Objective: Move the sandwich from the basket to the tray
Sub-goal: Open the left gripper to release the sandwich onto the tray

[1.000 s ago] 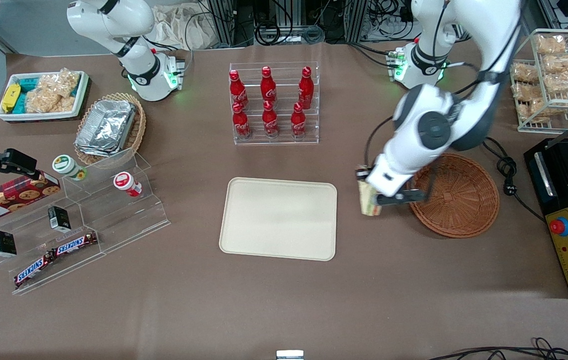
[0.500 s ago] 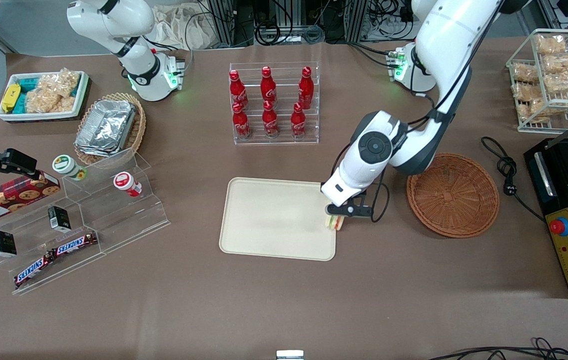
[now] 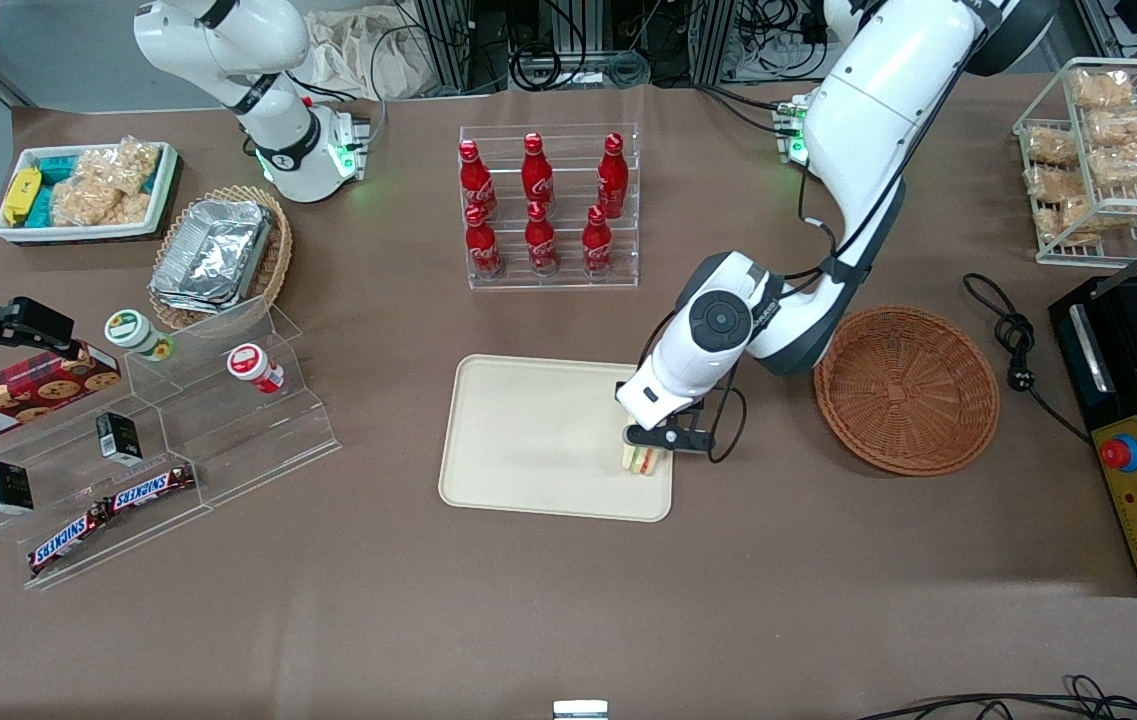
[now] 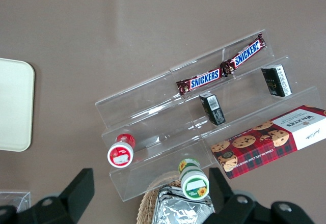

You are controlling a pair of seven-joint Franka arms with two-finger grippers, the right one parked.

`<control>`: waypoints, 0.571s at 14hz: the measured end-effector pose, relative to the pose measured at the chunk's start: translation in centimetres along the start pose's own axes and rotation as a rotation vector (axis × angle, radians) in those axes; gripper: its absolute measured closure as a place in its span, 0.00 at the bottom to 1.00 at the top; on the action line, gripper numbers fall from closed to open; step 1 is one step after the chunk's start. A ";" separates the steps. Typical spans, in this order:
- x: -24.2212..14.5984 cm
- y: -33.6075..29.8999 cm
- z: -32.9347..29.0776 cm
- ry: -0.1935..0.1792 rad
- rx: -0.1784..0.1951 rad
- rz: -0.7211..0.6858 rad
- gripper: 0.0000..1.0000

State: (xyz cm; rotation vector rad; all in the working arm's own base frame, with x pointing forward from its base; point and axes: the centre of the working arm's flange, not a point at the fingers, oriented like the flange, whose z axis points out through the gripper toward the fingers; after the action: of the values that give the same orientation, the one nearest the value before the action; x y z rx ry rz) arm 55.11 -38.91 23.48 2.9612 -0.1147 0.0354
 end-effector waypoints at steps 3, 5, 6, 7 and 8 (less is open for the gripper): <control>0.5 0.4 -0.9 0.024 -0.001 -0.043 0.36; 1.7 0.3 -3.4 0.068 -0.006 -0.089 0.16; 2.3 0.0 -5.5 0.087 -0.002 -0.112 0.07; 2.8 -0.6 -8.0 0.091 0.014 -0.135 0.00; 3.3 -1.7 -11.0 0.092 0.036 -0.157 0.00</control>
State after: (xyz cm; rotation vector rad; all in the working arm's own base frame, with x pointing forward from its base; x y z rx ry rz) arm 58.33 -35.51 34.14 2.9876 0.1317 0.1539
